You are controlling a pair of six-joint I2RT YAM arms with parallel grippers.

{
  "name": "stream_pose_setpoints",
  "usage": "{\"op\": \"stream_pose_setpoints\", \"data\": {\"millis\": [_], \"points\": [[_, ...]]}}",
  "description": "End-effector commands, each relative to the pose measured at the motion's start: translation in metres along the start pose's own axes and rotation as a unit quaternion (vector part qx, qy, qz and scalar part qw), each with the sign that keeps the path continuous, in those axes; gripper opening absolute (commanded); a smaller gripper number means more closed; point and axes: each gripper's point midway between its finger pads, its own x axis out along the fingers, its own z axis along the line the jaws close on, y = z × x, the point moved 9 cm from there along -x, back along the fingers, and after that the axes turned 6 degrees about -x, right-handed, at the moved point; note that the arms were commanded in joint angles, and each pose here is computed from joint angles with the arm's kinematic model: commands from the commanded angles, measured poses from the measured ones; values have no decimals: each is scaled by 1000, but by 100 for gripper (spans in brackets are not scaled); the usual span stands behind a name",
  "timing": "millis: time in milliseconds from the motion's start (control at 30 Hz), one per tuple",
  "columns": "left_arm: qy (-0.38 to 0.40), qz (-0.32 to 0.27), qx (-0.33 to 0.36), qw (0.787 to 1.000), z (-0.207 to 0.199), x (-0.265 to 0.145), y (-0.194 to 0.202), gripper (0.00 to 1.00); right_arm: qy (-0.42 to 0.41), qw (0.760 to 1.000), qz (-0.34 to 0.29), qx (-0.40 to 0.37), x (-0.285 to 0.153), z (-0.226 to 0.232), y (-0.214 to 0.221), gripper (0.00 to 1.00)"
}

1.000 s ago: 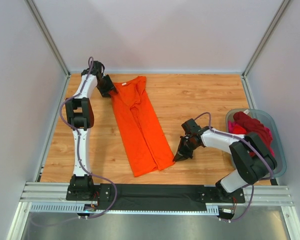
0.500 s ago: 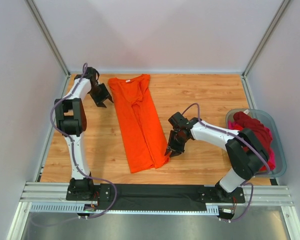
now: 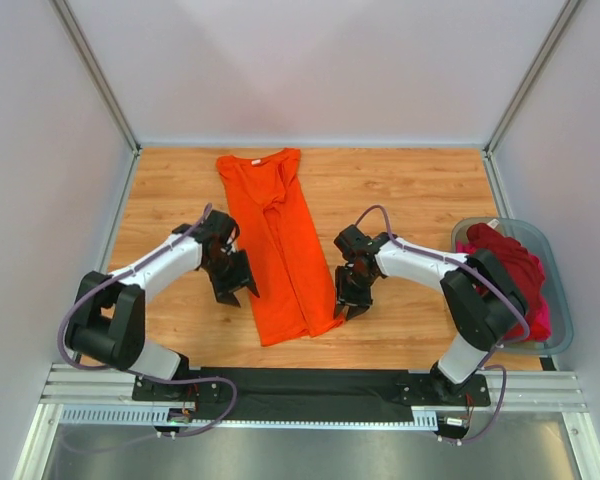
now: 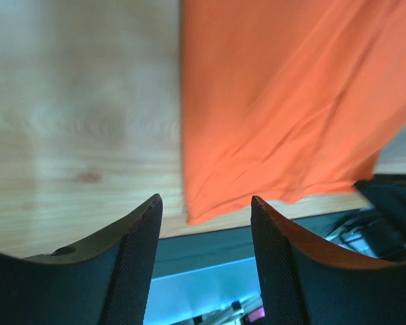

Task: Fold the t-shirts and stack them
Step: Fold the tshirt

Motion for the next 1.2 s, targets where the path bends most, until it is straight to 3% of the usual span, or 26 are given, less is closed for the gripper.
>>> {"op": "stream_pose_setpoints", "data": {"millis": [0,200,333,567,733,833,867,967,1000,1067,1167], "points": [[34,16,-42,998,1,11,34,63,-22,999,-3,-28,6,-1,-5,38],[23,37,-64,997,13,29,65,66,-21,1000,6,-19,17,-11,3,35],[38,56,-67,995,8,40,80,66,-34,999,15,-15,26,-17,13,20],[-12,70,-68,995,16,54,95,62,-36,999,0,-17,25,-22,16,17],[-44,62,-75,994,25,56,96,48,-31,999,1,-21,25,-21,15,6],[-56,58,-77,994,28,57,96,29,-30,999,-1,-25,24,-21,14,0],[-61,59,-76,993,29,58,96,16,-30,999,-2,-26,23,-20,14,0],[-68,64,-78,993,30,56,97,0,-37,999,3,-23,18,-20,18,0],[-70,64,-79,992,31,55,97,0,-45,999,9,-20,16,-19,20,2],[-83,57,-79,992,35,52,98,0,-61,998,7,-22,9,-16,24,21],[-113,44,-78,990,44,46,97,0,-60,998,9,-22,-2,-17,30,36]]}}
